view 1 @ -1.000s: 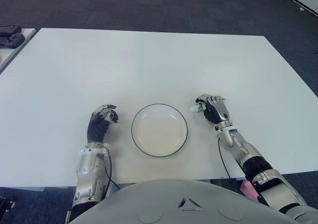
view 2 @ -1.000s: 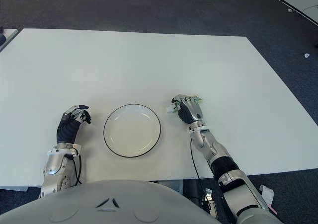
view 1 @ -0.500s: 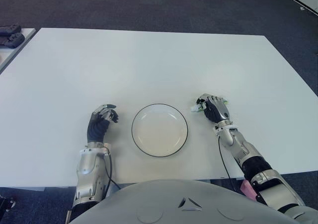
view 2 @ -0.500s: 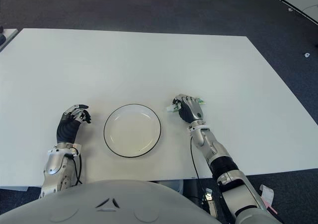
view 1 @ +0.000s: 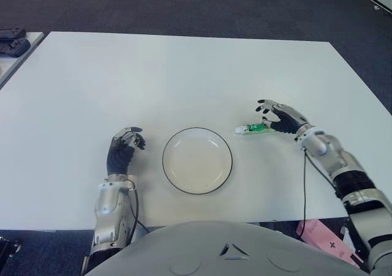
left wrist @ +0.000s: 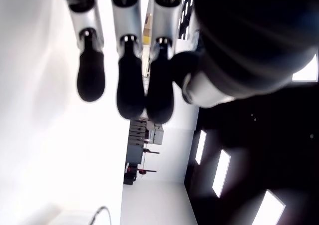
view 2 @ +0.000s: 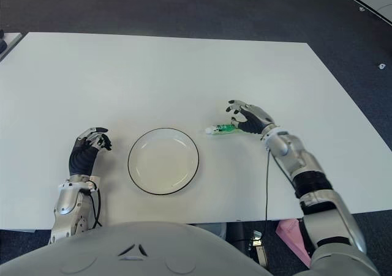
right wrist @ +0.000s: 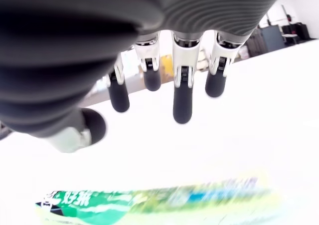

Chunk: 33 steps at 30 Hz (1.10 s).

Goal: Put the toothpaste on the table into the plate.

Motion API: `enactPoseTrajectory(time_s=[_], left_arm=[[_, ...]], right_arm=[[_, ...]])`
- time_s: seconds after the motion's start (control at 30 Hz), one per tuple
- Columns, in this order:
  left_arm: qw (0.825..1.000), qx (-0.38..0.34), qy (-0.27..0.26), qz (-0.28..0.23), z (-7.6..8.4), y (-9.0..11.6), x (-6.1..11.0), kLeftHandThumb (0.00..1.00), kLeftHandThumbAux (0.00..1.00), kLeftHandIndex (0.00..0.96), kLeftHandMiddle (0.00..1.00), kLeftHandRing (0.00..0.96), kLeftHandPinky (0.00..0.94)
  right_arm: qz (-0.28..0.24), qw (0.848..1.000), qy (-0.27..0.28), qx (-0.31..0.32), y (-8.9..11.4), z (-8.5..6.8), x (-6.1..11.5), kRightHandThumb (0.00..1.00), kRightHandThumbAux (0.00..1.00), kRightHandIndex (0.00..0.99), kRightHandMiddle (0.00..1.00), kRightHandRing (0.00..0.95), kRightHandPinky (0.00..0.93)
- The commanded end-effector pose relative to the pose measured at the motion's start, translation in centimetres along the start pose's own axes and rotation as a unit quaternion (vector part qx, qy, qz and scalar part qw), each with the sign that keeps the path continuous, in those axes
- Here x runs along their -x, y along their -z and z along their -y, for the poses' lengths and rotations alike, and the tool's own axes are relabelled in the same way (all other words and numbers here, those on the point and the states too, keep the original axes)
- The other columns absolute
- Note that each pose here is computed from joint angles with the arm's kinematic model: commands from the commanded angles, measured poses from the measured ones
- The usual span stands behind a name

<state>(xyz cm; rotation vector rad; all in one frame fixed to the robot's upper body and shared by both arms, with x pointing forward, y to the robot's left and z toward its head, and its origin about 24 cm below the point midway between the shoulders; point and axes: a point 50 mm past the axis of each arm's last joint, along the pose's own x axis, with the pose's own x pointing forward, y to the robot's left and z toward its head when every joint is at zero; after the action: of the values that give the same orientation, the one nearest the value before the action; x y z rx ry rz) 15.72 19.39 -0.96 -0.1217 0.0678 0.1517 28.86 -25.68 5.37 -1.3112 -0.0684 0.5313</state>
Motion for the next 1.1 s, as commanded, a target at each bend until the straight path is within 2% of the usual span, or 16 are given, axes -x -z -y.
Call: enactPoseTrajectory(time_s=[0.03,0.33,0.57,1.1], left_arm=[[1.000,0.005,0.005,0.003,0.2,0.0,-0.1,0.707,0.715,0.439,0.639,0.627,0.617],[1.000,0.002,0.001,0.005,0.3,-0.1,0.0,0.706,0.716,0.439,0.638,0.626,0.617],[1.000,0.002,0.000,0.003,0.4,-0.2,0.2,0.706,0.717,0.439,0.637,0.628,0.626],[1.000,0.008,-0.005,0.003,0.9,-0.6,0.6,0.705,0.717,0.439,0.637,0.638,0.631]], right_arm=[[0.028,0.999,-0.030,0.036,-0.3,-0.4,-0.4,0.605,0.392,0.078,0.009,0.004,0.004],[0.070,0.990,-0.022,0.119,-0.3,0.9,-0.9,0.555,0.271,0.010,0.000,0.000,0.000],[0.099,0.977,-0.036,0.183,-0.1,1.7,-0.8,0.517,0.204,0.000,0.000,0.000,0.000],[0.113,0.956,-0.074,0.262,1.1,2.0,-1.0,0.455,0.148,0.000,0.000,0.000,0.000]])
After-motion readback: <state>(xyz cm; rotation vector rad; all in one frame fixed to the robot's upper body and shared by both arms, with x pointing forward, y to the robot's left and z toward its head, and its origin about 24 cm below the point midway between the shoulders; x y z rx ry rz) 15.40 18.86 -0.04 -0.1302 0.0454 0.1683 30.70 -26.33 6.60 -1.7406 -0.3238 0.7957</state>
